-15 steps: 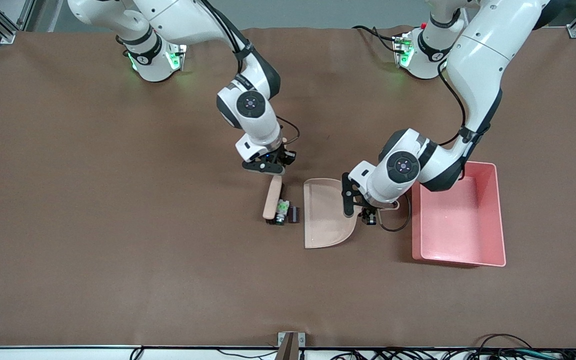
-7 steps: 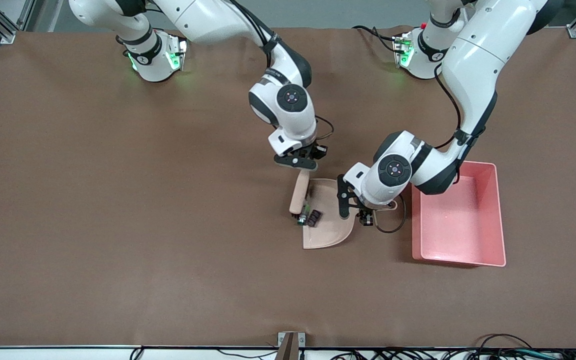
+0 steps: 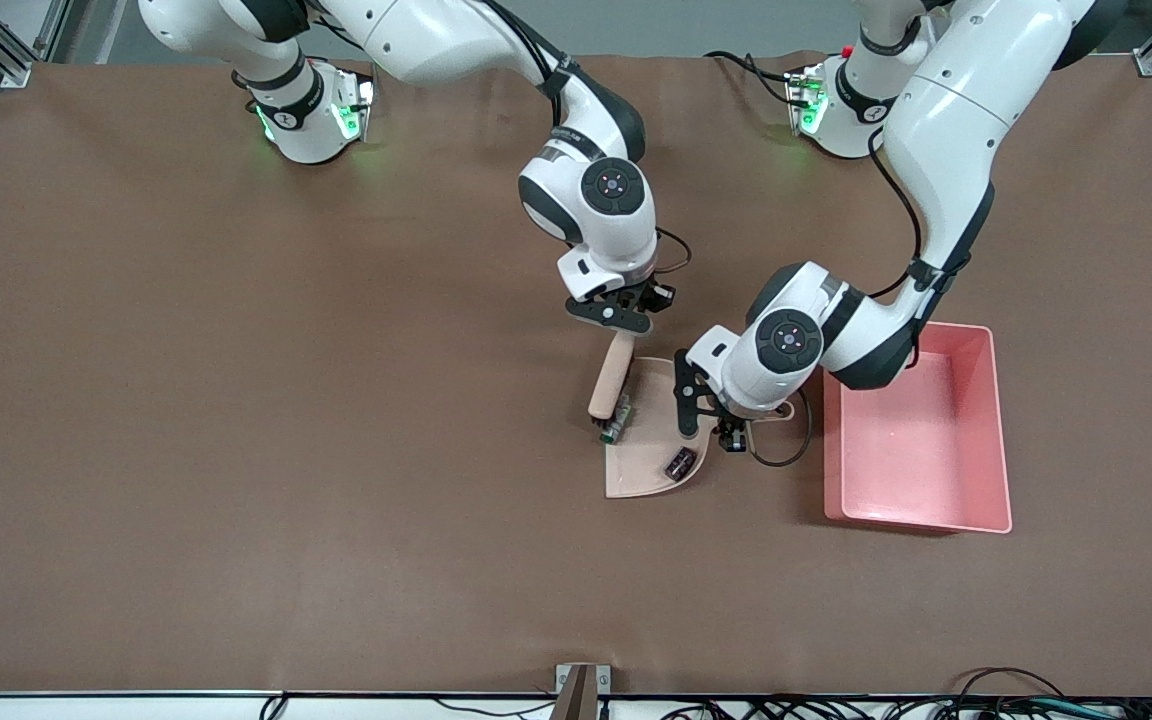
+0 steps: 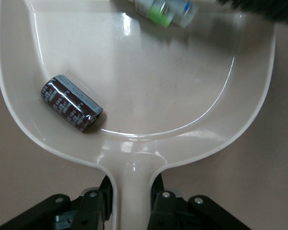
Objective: Clean e-waste and dump in bin
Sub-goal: 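Sweep the switch and capacitor into the dustpan with the right gripper's brush, then return the brush to the table with the right gripper and release it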
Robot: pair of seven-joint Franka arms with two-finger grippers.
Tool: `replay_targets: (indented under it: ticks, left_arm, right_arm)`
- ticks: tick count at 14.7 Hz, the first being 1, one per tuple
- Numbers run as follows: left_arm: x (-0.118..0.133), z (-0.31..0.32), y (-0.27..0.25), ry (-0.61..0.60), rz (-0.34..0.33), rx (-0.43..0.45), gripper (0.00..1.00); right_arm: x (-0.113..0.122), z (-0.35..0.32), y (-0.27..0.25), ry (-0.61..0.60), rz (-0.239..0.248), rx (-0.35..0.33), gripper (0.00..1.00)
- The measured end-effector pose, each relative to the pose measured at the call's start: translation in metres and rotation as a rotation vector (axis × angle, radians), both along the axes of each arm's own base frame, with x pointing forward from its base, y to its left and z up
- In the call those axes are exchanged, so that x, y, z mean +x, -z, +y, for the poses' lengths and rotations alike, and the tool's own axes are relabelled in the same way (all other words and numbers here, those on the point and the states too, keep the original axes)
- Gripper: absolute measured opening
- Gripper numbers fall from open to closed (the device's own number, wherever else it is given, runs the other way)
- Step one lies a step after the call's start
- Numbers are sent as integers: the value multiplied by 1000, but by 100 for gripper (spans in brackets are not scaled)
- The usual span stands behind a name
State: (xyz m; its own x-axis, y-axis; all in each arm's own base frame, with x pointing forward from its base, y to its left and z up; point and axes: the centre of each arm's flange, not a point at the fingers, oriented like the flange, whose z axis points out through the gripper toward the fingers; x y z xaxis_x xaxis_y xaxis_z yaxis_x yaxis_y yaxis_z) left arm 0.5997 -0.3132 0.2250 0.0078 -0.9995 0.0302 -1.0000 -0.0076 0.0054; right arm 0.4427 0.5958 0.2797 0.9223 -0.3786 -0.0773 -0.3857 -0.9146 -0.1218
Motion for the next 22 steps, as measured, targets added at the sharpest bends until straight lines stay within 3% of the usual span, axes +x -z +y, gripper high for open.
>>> replay_targets:
  ticks: [5,8,10,13,15,19,22]
  left_arm:
    - [1,1,0,-2,0,-1,33]
    - [0,-1,0,-7,0,-1,33]
    - [-1,-2,0,-15,1,0,33]
    - [-1,-3,0,-17,1,0,33]
    - [-1,-3,0,-17,1,0,33]
    - [-1,-4,0,-17,1,-1,33]
    - [-1,-4,0,-17,1,-1,33]
  right_arm:
    - [-1,16,-27,132,8,48,26]
    - [2,11,-27,108,16,28,26]
    - [11,-4,-25,51,40,-22,26]
    - [47,-59,-49,-42,45,-49,26]
    - [59,-111,-73,-87,48,-60,26]
    - [40,-211,-90,-168,59,-84,26]
    - [27,-290,-84,-158,82,-101,26]
